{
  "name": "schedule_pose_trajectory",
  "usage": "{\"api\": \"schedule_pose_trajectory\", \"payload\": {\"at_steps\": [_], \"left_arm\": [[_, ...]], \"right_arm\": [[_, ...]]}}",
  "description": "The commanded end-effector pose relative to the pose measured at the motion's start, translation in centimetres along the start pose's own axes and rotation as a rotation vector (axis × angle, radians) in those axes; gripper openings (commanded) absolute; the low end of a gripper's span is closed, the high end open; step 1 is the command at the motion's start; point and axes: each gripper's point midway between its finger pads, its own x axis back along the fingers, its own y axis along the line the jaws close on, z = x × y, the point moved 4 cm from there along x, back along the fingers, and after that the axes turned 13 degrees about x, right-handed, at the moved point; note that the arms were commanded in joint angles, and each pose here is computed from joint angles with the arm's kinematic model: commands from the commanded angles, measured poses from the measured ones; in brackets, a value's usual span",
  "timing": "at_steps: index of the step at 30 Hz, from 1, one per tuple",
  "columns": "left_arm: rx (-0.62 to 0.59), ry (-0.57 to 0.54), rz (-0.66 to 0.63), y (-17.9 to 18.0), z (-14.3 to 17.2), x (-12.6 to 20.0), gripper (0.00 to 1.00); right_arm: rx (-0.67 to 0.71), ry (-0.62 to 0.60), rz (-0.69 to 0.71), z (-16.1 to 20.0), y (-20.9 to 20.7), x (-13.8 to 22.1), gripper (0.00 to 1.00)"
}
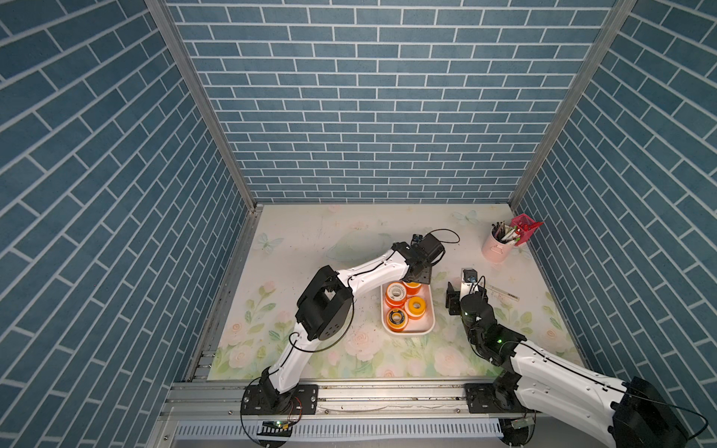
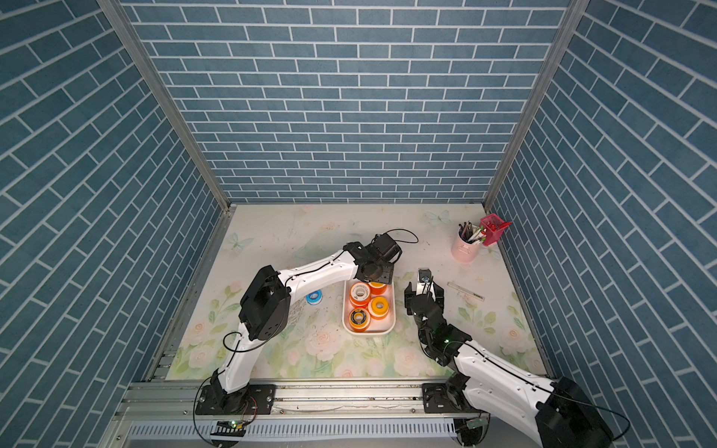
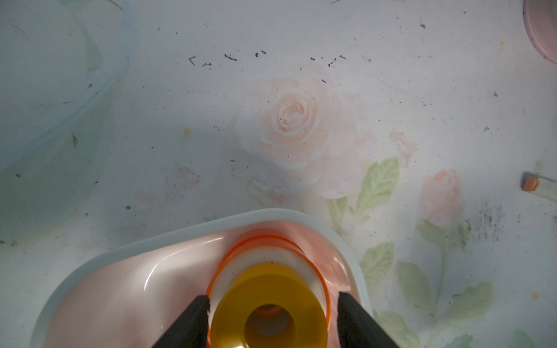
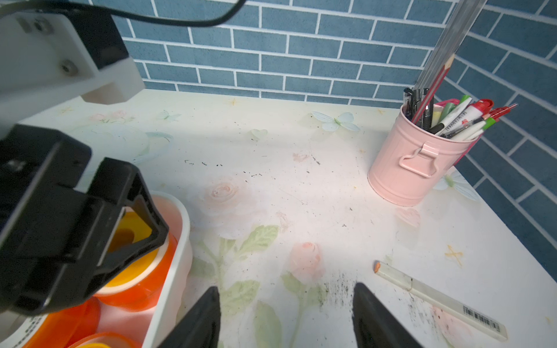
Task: Put the sealing tape into the storage box
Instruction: Place the sealing tape in the storage box, then pick up the sealing tape at the center of the board.
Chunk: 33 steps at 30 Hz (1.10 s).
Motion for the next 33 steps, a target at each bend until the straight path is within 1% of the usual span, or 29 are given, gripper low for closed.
{"api": "schedule_pose_trajectory", "payload": {"at_steps": [1, 7, 9, 12, 17, 20, 22, 25, 27, 30, 33], "left_arm": [[-0.019, 0.003, 0.002, -0.1, 0.2, 0.7, 0.71], [-0.009, -0.105, 0.034, -0.2, -2.4, 4.8, 0.75], [0.003, -0.143, 0.037, 0.5, -3.3, 6.4, 0.75], [0.038, -0.189, 0.055, 2.7, -4.5, 9.0, 0.76], [0.131, -0.246, 0.069, 8.9, -5.4, 12.7, 0.78], [0.187, -0.278, 0.026, 13.7, -5.2, 14.2, 0.80], [0.224, -0.287, 0.005, 16.8, -4.9, 14.9, 0.80], [0.278, -0.291, -0.056, 21.6, -3.8, 15.5, 0.81], [0.320, -0.304, -0.094, 24.6, -3.2, 16.0, 0.82], [0.370, -0.314, -0.139, 28.2, -2.1, 16.4, 0.83], [0.400, -0.328, -0.179, 30.4, -1.3, 16.8, 0.83]], "right_arm": [[-0.036, -0.006, 0.006, -0.2, -0.2, 0.0, 0.69], [-0.036, -0.013, -0.001, -0.3, -0.1, 0.1, 0.69], [-0.037, -0.019, -0.005, -0.5, -0.1, 0.1, 0.70], [-0.039, -0.028, -0.019, -1.1, 0.0, 0.2, 0.71], [-0.029, -0.040, -0.079, -3.1, 0.8, 0.2, 0.73], [-0.016, -0.058, -0.164, -5.0, 2.1, 0.1, 0.74], [0.005, -0.049, -0.244, -6.1, 3.5, -0.2, 0.74], [0.048, -0.026, -0.385, -7.9, 6.3, -1.0, 0.75], [0.085, -0.005, -0.502, -8.9, 8.8, -1.5, 0.74], [0.169, 0.035, -0.601, -9.9, 12.5, -2.3, 0.74], [0.243, 0.074, -0.702, -10.4, 16.6, -2.8, 0.75]]}}
